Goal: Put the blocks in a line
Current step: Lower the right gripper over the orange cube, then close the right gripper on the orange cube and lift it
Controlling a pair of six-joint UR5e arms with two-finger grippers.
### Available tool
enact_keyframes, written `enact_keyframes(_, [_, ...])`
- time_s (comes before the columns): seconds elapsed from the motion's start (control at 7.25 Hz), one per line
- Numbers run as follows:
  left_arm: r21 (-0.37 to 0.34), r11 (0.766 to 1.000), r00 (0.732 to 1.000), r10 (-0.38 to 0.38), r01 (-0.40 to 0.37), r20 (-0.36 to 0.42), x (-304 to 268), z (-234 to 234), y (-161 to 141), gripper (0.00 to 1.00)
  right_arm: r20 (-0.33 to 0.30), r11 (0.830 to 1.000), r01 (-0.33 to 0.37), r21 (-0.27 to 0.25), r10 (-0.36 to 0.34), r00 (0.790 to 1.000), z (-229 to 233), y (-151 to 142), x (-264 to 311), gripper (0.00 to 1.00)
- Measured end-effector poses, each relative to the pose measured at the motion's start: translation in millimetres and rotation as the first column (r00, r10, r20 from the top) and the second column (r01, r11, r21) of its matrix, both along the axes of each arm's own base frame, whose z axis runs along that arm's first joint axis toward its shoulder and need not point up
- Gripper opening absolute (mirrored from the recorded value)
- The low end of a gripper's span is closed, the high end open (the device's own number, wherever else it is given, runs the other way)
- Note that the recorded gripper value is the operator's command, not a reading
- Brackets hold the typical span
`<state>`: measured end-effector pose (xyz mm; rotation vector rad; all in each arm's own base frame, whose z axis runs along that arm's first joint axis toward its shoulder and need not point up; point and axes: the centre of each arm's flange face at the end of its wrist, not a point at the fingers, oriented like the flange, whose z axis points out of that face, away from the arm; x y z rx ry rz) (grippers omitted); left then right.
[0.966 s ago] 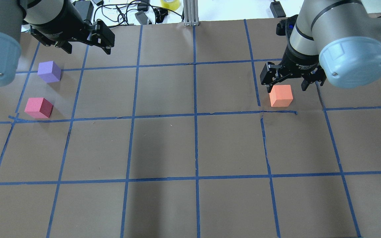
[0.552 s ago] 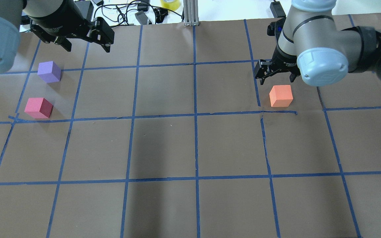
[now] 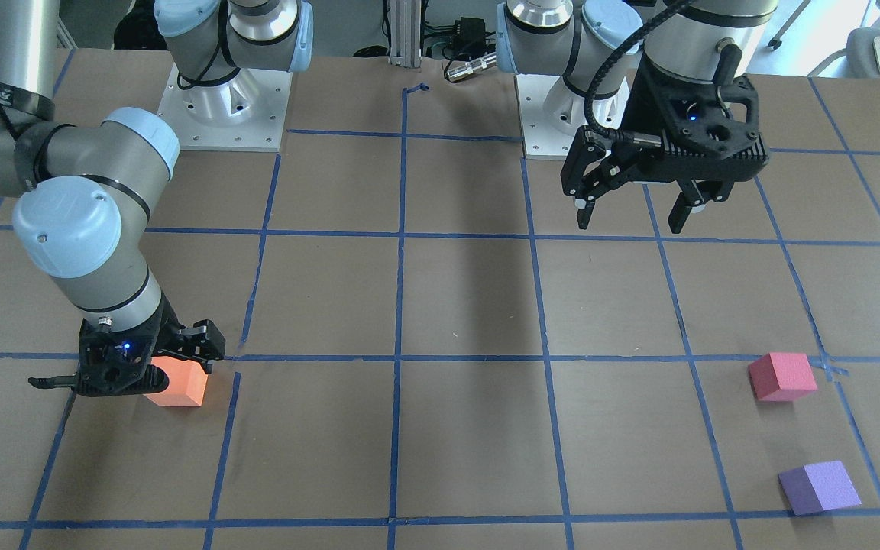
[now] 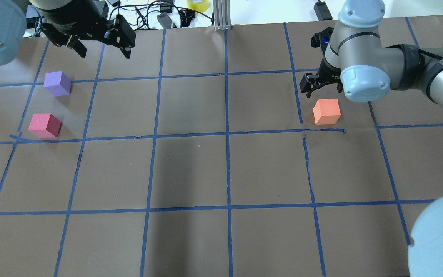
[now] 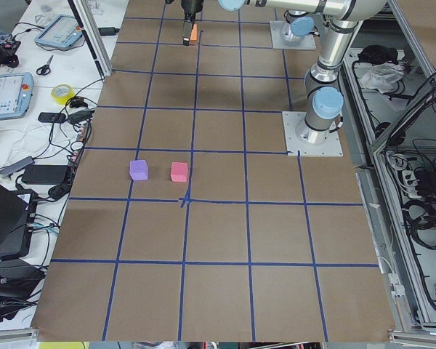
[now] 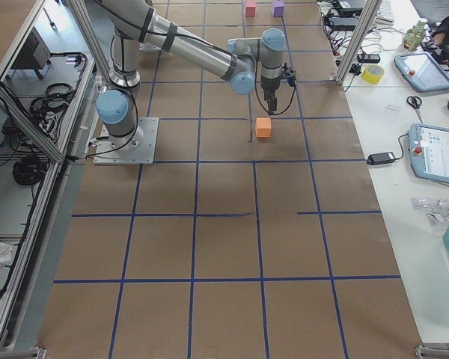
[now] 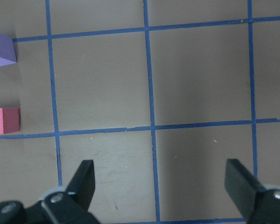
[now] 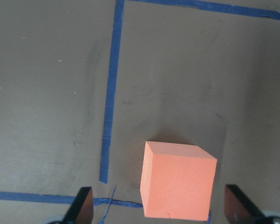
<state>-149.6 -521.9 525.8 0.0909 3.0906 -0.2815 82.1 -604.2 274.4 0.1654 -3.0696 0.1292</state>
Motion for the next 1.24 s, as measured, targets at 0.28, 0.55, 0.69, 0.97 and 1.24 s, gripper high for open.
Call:
enact_keyframes(0.28, [0.041,0.999,1.000,0.000,0.000,0.004,-4,-27,14,1.00,0.008,1.000,0.014,0.027,-0.015,1.000,-21,-2,-16,1.00])
enact_keyframes(0.55, [0.043,0.999,1.000,-0.012,0.012,0.006,-8,-32,21,1.00,0.012,0.998,0.022,0.052,-0.023,1.000,-37,-4,-21,1.00])
enact_keyframes(0.69, [0.034,0.999,1.000,-0.018,0.017,0.005,-9,-31,20,1.00,0.013,0.998,0.024,0.062,-0.025,1.000,-43,-5,-21,1.00])
enact_keyframes(0.97, [0.004,1.000,1.000,-0.022,0.022,-0.003,-10,-28,17,1.00,0.016,0.996,0.027,0.090,-0.029,0.999,-60,-7,-21,1.00])
enact_keyframes(1.24, [-0.007,1.000,1.000,-0.023,0.023,-0.003,-11,-26,19,1.00,0.018,0.993,0.031,0.112,-0.034,0.999,-73,-8,-22,0.42])
